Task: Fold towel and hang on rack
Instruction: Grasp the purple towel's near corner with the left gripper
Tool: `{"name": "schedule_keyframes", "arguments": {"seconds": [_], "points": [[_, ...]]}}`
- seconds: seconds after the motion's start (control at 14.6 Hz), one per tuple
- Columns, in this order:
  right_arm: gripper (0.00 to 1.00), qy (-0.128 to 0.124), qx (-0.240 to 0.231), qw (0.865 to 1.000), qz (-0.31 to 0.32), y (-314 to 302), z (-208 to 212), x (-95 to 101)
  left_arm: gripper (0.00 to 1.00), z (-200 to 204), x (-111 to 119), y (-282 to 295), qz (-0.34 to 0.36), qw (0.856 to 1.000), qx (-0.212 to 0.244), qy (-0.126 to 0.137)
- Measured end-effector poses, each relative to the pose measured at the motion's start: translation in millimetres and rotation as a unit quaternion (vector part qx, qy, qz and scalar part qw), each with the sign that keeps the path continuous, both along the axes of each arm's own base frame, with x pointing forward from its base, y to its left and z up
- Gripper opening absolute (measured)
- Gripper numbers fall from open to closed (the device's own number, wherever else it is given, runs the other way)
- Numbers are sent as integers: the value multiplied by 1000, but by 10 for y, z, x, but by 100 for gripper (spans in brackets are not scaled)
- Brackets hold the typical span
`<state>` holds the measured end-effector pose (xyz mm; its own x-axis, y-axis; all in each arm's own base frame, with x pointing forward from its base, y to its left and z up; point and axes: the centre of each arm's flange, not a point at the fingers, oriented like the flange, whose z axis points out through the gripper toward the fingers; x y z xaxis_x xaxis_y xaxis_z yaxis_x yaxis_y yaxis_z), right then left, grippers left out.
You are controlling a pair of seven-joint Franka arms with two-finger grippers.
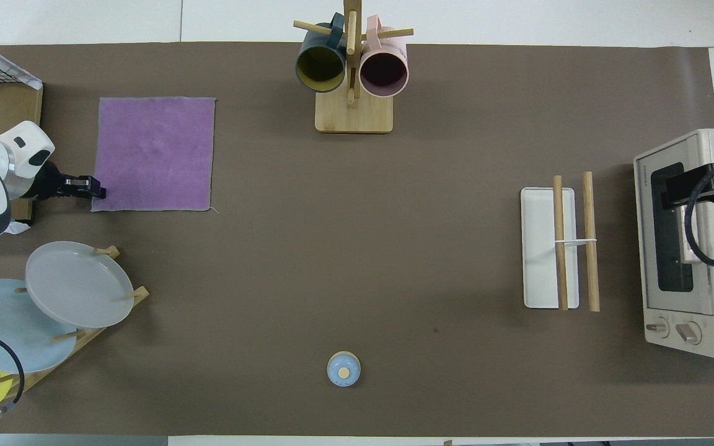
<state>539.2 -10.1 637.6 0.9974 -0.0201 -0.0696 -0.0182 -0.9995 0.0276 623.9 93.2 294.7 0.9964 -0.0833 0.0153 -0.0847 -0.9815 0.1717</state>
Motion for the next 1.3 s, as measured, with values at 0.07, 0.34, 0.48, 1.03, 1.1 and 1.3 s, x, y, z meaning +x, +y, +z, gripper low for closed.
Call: {"name": "schedule_keyframes", "arguments": {"seconds": [0.07, 0.34, 0.48, 1.03, 1.1, 1.3], "points": [[100, 0, 0, 1000, 0, 0, 0, 0, 33, 0, 0, -8, -1, 1000, 0, 0], [100, 0, 0, 1000, 0, 0, 0, 0, 22, 3, 2, -34, -3, 1000, -2, 1], [100, 0, 0, 1000, 0, 0, 0, 0, 17, 9, 4, -47, -3, 1000, -3, 1], [100, 0, 0, 1000, 0, 0, 0, 0, 2, 17, 6, -56, -5, 1000, -3, 0], [100, 0, 0, 1000, 0, 0, 0, 0, 2, 21, 9, -62, -6, 1000, -3, 0], [100, 0, 0, 1000, 0, 0, 0, 0, 2, 98, 58, -179, -20, 1000, -1, -9]]}}
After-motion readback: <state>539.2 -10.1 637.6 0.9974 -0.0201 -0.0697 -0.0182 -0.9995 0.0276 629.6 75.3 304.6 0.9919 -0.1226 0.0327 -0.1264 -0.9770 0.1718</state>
